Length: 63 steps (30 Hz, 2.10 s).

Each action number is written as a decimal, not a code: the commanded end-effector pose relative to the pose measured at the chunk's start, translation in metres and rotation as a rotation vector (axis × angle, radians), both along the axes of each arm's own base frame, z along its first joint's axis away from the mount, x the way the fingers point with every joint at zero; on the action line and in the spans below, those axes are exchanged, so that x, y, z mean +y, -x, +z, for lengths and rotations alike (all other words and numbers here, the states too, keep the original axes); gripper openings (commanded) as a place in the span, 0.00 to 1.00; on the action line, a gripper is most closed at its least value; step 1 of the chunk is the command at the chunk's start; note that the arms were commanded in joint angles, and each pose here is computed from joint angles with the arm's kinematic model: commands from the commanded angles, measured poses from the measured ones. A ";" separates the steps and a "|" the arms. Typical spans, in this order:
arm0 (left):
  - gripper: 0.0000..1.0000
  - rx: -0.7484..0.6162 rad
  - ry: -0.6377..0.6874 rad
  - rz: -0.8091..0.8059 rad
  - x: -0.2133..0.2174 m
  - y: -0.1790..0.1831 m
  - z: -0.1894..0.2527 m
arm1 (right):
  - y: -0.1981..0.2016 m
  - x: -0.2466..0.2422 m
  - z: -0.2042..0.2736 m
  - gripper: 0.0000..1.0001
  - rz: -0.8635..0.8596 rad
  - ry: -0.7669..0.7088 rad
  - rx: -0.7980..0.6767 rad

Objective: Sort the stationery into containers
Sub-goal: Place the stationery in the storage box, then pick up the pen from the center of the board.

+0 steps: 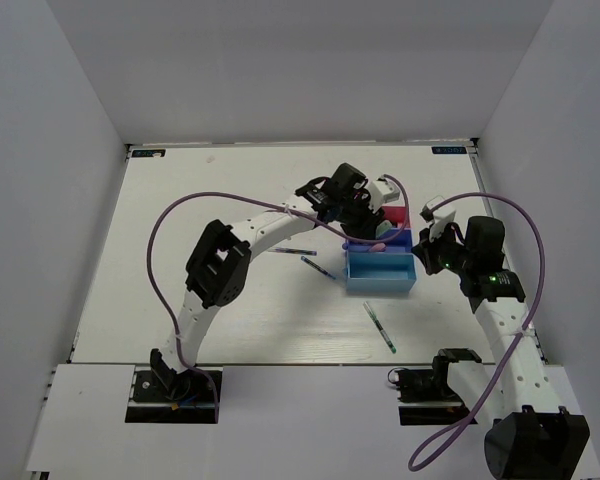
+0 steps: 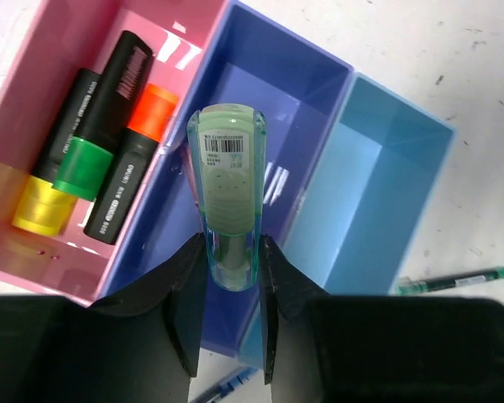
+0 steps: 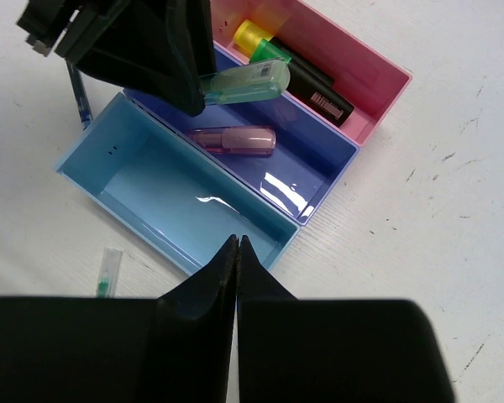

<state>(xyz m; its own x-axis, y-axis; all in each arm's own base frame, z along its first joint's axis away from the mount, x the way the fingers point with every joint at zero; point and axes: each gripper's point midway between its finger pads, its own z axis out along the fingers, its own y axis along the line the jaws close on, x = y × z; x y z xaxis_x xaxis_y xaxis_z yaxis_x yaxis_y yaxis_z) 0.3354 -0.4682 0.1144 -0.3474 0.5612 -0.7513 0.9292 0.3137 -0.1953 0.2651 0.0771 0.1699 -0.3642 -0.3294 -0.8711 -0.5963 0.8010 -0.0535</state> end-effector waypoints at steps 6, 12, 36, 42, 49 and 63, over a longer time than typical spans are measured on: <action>0.07 -0.049 0.036 0.060 -0.005 -0.023 0.002 | 0.000 0.005 0.004 0.07 0.034 -0.023 -0.023; 0.51 -0.045 0.022 0.090 -0.003 -0.025 -0.004 | 0.004 0.007 0.003 0.38 0.066 -0.053 -0.010; 0.43 -0.045 0.162 0.850 0.203 -0.017 0.091 | 0.109 0.064 -0.045 0.22 0.422 -0.064 0.469; 0.67 0.170 -0.163 1.154 0.239 -0.025 0.019 | 0.112 0.055 -0.090 0.28 0.343 0.225 0.514; 0.71 0.383 -0.090 1.280 0.237 -0.024 -0.010 | 0.119 0.046 -0.134 0.36 0.307 0.437 0.547; 0.71 0.474 -0.038 1.272 0.242 -0.013 -0.027 | 0.118 0.060 -0.150 0.45 0.294 0.499 0.551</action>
<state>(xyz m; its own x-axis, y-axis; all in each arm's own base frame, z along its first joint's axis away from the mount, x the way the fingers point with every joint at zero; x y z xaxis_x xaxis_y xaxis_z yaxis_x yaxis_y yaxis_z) 0.3448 -0.2187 0.0600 -0.8784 -0.2947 -0.3762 -0.1811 0.9338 -0.3085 0.1395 0.1318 0.0190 -0.5216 -0.7991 -0.2990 -0.8406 0.5413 0.0198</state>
